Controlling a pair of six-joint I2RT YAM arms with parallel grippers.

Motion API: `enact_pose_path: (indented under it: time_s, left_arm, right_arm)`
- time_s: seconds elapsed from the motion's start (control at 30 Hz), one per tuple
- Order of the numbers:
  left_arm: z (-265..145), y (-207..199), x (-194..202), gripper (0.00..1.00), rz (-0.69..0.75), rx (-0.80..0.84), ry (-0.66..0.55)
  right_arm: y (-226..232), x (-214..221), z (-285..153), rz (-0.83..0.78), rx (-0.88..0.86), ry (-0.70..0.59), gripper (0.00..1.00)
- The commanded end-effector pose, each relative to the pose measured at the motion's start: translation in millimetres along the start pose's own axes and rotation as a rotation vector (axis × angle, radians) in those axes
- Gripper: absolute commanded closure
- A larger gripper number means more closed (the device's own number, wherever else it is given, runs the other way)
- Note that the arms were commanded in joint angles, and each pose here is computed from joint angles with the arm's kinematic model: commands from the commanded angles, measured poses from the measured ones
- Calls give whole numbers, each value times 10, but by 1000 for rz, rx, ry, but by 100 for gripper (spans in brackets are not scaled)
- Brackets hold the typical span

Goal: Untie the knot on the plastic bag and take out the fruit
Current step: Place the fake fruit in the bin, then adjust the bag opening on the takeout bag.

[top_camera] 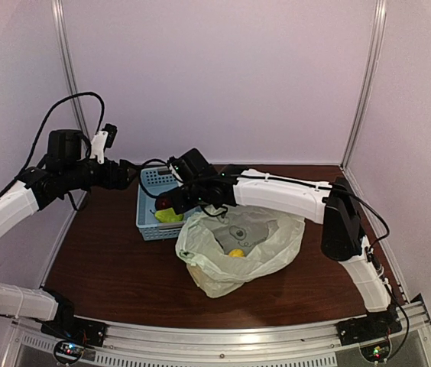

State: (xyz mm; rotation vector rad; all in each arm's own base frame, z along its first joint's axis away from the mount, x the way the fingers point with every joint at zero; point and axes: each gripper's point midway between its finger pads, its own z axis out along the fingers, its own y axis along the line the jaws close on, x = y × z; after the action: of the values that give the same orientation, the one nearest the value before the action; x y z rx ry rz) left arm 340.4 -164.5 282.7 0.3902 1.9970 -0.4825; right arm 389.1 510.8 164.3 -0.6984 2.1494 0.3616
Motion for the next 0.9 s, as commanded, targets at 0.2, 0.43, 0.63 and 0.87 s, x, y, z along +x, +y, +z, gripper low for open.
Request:
enact_pose_path:
  time_s: [0.2, 0.43, 0.63, 0.87]
  left_arm:
    - [29, -19, 23, 8, 5, 24, -1]
    - [36, -53, 29, 8, -2, 45, -1]
    - [11, -157, 58, 8, -56, 104, -13]
    - [33, -391, 582, 4, -204, 194, 115]
  right_arm:
    - [29, -536, -401, 33, -50, -108, 33]
    - [21, -884, -970, 39, -88, -196, 32]
    - [-6, -919, -1489, 27, -97, -239, 31]
    - [-5, -524, -1976, -25, -82, -228, 29]
